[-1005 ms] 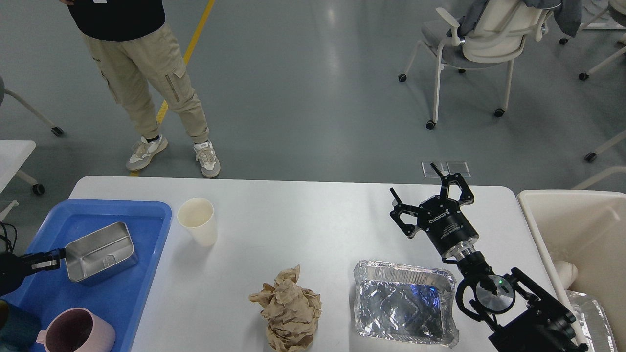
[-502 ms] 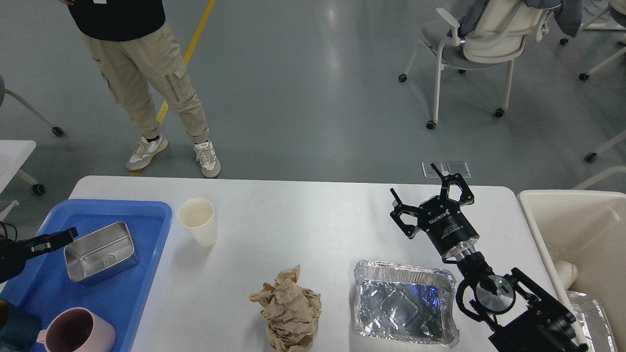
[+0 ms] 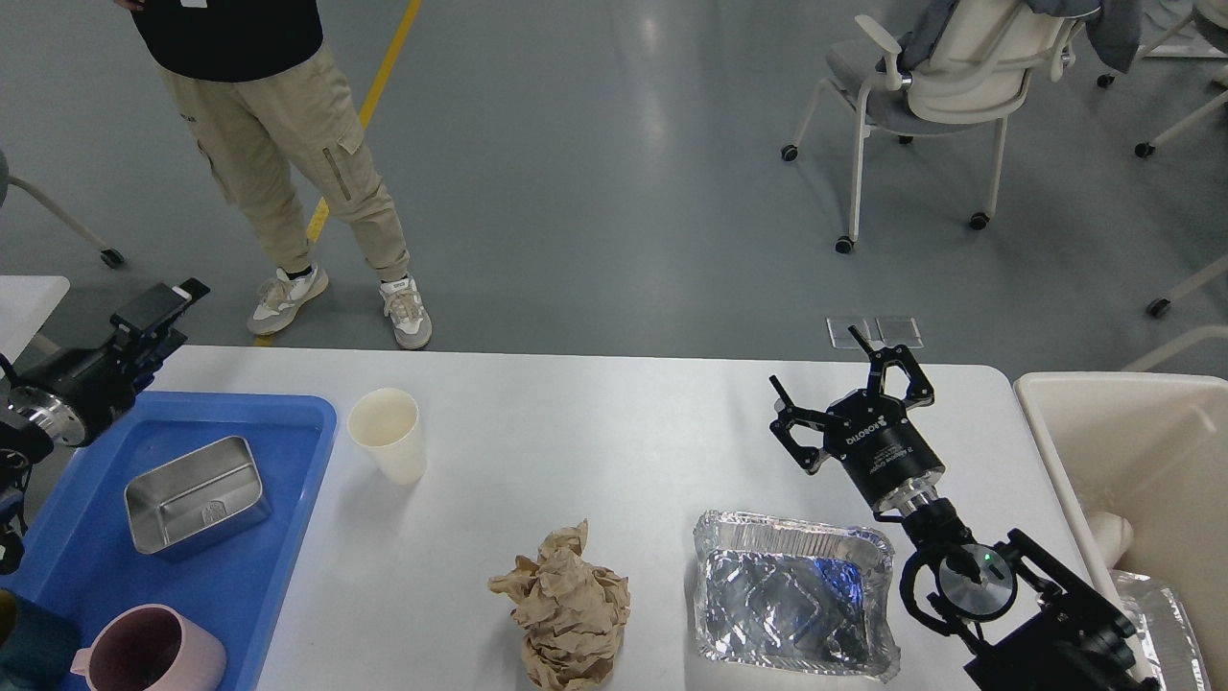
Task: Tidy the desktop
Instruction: 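Open the left gripper and withdraw it from the bin, then return the left arm to rest and move the right gripper toward the white bin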
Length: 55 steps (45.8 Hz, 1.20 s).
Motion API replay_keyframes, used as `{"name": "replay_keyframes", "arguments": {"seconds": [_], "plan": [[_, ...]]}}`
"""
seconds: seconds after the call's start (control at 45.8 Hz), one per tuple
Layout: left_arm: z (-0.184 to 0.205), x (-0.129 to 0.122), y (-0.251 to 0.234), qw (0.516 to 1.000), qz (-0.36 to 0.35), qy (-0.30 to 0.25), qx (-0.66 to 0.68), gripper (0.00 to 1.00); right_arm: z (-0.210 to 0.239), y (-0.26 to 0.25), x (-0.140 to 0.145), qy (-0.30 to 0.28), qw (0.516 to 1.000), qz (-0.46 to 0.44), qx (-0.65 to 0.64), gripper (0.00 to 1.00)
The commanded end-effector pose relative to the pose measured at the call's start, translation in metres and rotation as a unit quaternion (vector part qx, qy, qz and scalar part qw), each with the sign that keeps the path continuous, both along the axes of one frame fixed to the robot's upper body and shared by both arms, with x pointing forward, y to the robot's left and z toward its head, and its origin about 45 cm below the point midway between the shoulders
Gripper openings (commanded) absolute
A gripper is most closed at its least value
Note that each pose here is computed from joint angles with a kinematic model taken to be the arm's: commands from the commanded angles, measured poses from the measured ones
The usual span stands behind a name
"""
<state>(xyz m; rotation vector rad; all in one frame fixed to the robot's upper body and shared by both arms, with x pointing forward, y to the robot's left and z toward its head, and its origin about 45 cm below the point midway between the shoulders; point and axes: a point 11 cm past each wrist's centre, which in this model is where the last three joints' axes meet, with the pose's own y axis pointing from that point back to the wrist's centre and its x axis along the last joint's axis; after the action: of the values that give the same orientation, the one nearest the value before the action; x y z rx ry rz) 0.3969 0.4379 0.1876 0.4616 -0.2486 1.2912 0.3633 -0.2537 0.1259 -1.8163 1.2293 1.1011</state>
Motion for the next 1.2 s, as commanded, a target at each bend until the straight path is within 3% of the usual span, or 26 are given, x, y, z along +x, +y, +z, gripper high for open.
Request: {"name": "replay_keyframes", "arguments": {"seconds": [0.0, 0.284, 0.546, 0.895, 1.179], "plan": [[0.006, 0.005, -0.023, 0.996, 0.014, -0.039, -0.074, 0.89, -0.001, -0.001, 0.0, 0.0, 1.0, 0.003, -0.011, 1.0], [-0.001, 0.004, -0.077, 0.978, 0.048, -0.086, -0.182, 0.91, -0.003, -0.006, 0.0, 0.009, 1.0, 0.0, -0.022, 1.0], [-0.011, -0.016, -0.135, 0.967, 0.065, -0.095, -0.228, 0.95, -0.003, -0.021, 0.0, 0.012, 0.999, -0.007, -0.04, 1.0], [-0.027, -0.046, -0.148, 0.944, 0.12, -0.092, -0.293, 0.97, -0.01, -0.018, -0.006, 0.02, 0.999, -0.003, -0.039, 1.0], [-0.031, -0.056, -0.15, 0.939, 0.127, -0.09, -0.307, 0.97, -0.012, -0.012, -0.008, 0.024, 0.998, 0.012, -0.048, 1.0]]}}
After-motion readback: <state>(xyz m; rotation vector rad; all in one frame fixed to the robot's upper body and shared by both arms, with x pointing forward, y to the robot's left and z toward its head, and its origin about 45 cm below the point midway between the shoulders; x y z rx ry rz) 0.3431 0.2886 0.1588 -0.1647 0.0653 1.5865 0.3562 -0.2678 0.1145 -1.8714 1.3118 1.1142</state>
